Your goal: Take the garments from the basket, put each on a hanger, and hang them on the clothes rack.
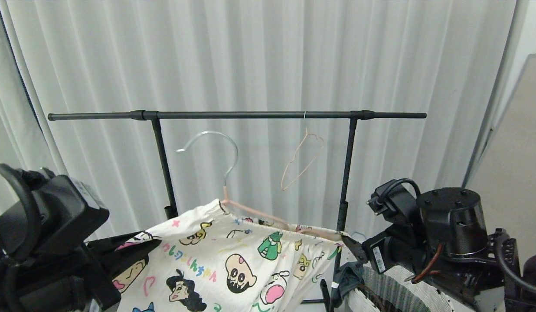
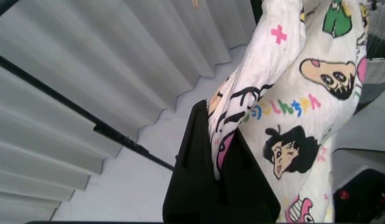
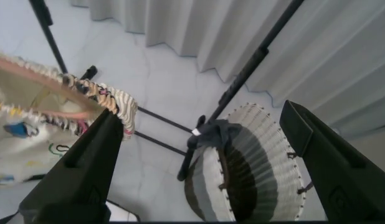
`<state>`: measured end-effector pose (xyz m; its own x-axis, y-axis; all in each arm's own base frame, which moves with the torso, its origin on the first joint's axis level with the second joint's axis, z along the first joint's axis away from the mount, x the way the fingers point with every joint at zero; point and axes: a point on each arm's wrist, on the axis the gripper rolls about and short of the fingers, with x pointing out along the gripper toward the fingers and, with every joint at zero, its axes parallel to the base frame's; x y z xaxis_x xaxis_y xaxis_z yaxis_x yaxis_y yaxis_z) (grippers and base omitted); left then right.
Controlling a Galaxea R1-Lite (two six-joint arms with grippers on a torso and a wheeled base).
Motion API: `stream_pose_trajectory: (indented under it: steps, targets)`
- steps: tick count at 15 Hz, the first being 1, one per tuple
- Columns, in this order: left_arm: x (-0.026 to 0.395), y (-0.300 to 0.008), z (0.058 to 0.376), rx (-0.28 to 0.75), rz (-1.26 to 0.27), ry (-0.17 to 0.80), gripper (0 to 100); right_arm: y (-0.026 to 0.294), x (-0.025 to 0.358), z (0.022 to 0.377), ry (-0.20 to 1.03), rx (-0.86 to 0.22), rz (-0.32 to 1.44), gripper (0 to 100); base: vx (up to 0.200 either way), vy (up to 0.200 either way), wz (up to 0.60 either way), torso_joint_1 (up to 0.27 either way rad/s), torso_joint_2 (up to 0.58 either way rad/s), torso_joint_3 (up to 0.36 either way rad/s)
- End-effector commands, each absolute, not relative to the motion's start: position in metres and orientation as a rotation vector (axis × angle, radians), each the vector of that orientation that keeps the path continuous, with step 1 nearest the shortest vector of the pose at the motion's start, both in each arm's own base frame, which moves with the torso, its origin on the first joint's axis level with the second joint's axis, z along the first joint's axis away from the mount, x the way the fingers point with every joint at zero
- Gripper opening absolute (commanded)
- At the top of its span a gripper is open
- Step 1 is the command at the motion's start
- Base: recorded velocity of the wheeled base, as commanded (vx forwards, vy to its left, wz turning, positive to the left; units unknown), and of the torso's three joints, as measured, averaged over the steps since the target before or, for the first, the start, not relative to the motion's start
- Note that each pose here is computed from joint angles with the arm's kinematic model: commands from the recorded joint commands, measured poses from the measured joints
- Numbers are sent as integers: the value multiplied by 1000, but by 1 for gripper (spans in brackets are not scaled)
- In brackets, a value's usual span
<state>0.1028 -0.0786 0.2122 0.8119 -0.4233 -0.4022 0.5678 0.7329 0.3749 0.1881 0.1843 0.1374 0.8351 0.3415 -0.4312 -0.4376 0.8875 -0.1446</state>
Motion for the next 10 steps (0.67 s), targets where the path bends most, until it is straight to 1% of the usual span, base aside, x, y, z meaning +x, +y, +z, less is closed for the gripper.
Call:
stream_pose_trajectory:
  steps: [1, 3, 5, 6, 7, 9, 10]
  targets:
    - [95, -72, 208, 507, -551, 295, 0, 179, 187, 142, 397, -234, 404, 100, 0, 0, 0, 0, 0, 0]
    - [99, -68, 207, 501, -498, 312, 0, 178, 187, 142, 397, -235, 405, 100, 0, 0, 0, 0, 0, 0]
    - [100, -66, 204, 537, -488, 318, 0, 178, 185, 149, 371, -232, 430, 100, 0, 0, 0, 0, 0, 0]
    - [102, -62, 196, 621, -473, 331, 0, 178, 178, 161, 348, -225, 519, 100, 0, 0, 0, 0, 0, 0]
    - [104, -61, 192, 637, -455, 343, 0, 177, 169, 172, 340, -213, 611, 100, 0, 0, 0, 0, 0, 0]
    - [111, -64, 188, 617, -447, 314, 0, 176, 144, 190, 338, -193, 821, 100, 0, 0, 0, 0, 0, 0]
    - [112, -66, 188, 605, -447, 309, 0, 176, 137, 192, 336, -190, 871, 100, 0, 0, 0, 0, 0, 0]
